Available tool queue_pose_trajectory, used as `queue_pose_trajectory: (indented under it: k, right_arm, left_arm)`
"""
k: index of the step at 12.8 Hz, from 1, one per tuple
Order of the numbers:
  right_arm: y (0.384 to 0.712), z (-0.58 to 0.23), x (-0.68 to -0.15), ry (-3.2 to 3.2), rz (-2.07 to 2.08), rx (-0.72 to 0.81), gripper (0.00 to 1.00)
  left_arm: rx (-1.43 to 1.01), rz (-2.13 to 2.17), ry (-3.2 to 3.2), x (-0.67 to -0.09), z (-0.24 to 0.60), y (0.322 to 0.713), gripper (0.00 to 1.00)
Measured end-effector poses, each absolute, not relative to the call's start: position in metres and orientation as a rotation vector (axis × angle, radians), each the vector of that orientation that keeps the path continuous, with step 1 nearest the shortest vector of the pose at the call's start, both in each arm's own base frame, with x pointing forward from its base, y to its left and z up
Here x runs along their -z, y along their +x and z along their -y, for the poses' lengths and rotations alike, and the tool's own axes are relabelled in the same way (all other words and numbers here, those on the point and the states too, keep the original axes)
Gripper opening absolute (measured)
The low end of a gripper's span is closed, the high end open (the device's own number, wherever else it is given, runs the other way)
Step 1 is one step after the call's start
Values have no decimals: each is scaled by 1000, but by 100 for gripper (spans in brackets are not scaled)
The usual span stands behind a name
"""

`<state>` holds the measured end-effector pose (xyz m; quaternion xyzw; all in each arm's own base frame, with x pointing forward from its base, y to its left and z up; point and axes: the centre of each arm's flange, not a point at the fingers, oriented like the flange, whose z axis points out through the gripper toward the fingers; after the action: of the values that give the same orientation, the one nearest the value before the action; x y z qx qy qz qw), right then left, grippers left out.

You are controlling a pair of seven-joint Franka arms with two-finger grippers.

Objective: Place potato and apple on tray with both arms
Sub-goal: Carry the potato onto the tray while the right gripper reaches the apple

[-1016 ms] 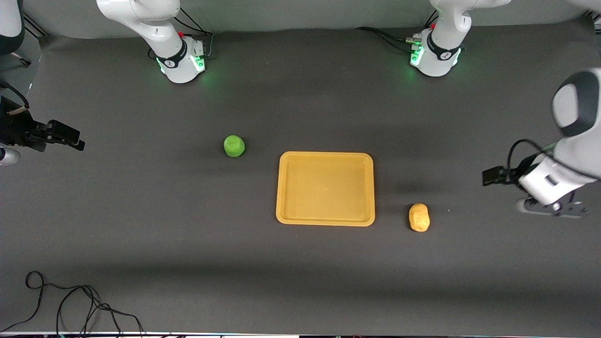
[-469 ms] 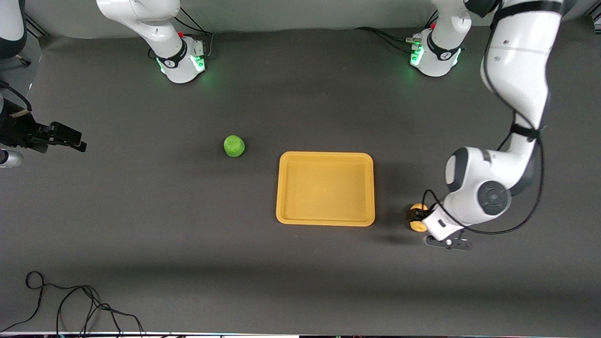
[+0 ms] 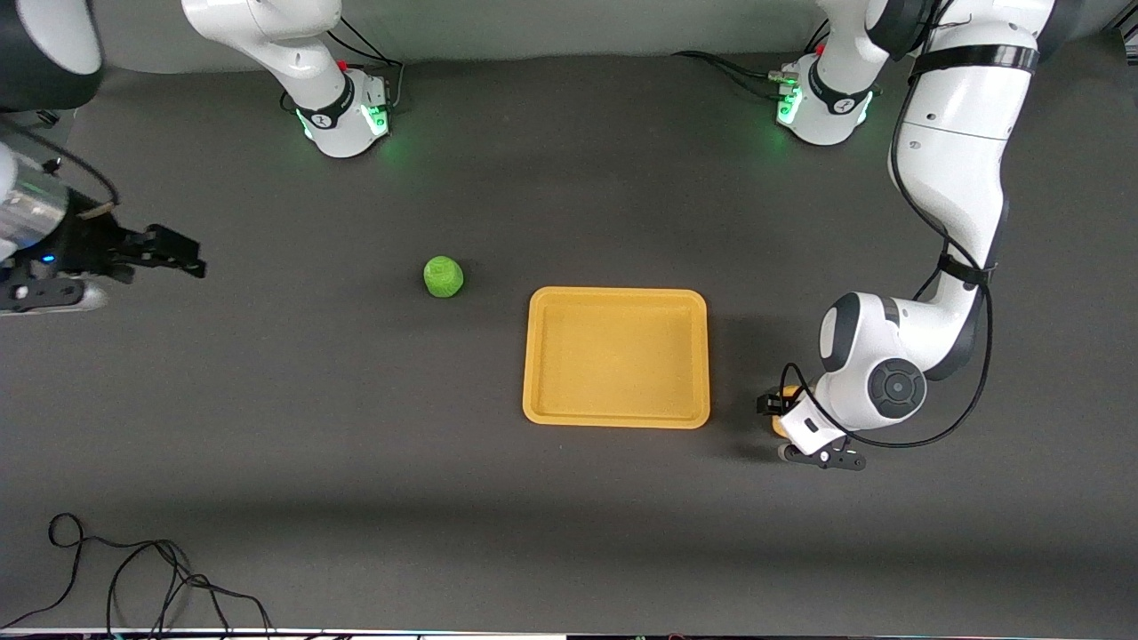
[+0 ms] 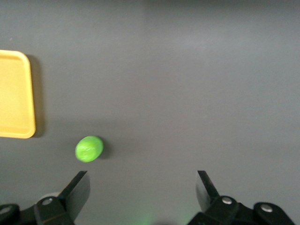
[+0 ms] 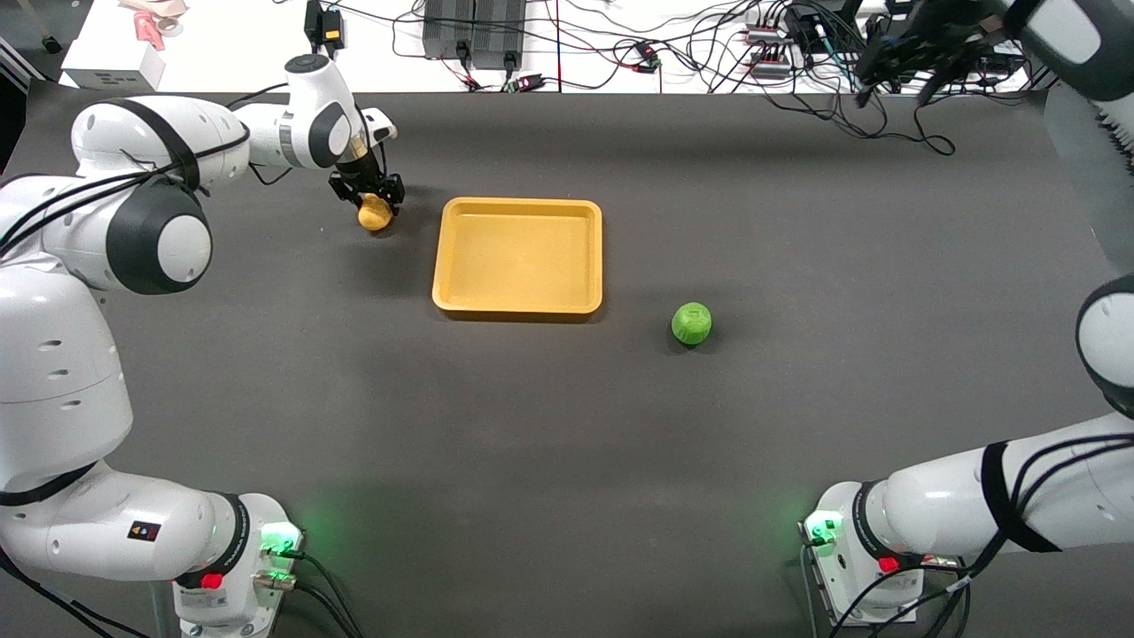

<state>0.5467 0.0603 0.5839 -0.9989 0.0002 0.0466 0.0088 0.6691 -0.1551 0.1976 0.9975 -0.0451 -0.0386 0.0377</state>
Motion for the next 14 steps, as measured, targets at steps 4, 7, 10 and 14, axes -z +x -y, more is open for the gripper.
queue_pose_trajectory:
  k: [4,7,10,14]
  right_arm:
    - [492,-208,-572,-3141,-125,-134,100]
    - [437,-270,-549,-3148,-111,-119,100]
    - [398,-243,-535,-3134,-121,-95,100]
    - [371,-224,-507,-3114,-123,-48,100]
  left_arm:
    - [84,-65,3058,-255,222,677,58]
    - [110,-127,3059,-283,288,660,58]
    - [196,-109,3090,-263,358,616,58]
    - [255,-111,3119,-235,372,598,58]
